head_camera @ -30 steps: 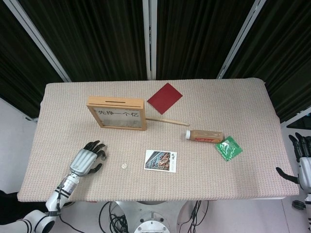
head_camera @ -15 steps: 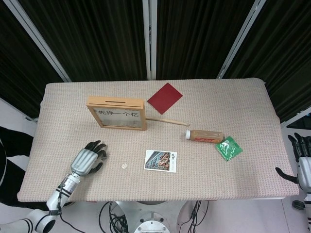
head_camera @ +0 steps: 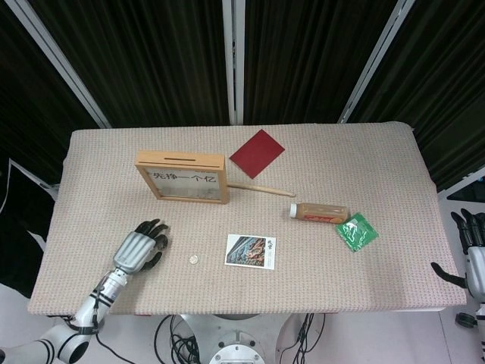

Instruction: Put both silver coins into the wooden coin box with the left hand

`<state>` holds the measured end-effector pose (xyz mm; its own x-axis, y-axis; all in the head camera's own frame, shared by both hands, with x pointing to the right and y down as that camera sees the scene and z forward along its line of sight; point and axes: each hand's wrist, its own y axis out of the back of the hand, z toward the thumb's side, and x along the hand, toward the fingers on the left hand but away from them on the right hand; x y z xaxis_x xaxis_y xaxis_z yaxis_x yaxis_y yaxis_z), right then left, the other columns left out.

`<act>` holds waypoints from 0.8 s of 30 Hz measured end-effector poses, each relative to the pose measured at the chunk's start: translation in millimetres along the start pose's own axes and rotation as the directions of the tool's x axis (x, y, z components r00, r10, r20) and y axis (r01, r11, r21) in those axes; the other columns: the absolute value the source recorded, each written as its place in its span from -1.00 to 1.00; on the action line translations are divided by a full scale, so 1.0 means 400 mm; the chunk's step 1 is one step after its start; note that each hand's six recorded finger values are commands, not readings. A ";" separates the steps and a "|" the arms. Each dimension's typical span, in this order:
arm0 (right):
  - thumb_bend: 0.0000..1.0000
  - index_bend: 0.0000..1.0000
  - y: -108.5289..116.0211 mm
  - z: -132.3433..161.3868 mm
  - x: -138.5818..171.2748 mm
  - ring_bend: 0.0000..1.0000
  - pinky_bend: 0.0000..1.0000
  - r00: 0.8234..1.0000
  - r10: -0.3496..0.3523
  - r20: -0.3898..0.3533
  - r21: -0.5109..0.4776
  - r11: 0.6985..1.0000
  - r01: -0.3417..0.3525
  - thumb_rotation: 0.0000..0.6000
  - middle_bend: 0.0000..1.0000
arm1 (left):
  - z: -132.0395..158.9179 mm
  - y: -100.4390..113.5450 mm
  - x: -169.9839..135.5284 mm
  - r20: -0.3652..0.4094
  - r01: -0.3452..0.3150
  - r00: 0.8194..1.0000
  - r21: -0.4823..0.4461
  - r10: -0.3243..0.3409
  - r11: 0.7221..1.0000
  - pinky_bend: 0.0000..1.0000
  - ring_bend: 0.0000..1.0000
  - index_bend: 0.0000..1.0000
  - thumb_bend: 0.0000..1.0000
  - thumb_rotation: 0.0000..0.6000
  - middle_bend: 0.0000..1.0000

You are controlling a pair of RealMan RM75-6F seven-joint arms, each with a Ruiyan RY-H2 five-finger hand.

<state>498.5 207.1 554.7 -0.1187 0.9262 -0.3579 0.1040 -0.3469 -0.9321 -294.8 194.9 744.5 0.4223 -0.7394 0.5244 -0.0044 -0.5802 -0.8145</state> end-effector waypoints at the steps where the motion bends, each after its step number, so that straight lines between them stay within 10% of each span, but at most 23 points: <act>1: -0.82 -1.00 0.000 -0.001 0.000 -1.00 -1.00 1.000 0.000 0.001 0.000 1.000 0.000 1.00 -1.00 | 0.000 0.000 0.001 0.000 0.000 1.000 -0.001 0.000 1.000 -0.66 -0.86 -0.13 -0.38 1.00 -0.65; 24: -0.82 -1.00 -0.005 -0.004 -0.001 -1.00 -1.00 1.000 0.007 0.009 0.004 1.000 -0.007 1.00 -1.00 | -0.007 0.024 0.029 -0.004 -0.084 0.996 0.000 0.084 0.996 -0.66 -0.86 -0.05 -0.35 1.00 -0.57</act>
<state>500.0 207.5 556.8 -0.1264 0.9224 -0.3649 0.1005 -0.3540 -0.9298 -292.7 179.8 743.4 0.4166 -0.7871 0.4549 -0.0396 -0.5156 -0.8559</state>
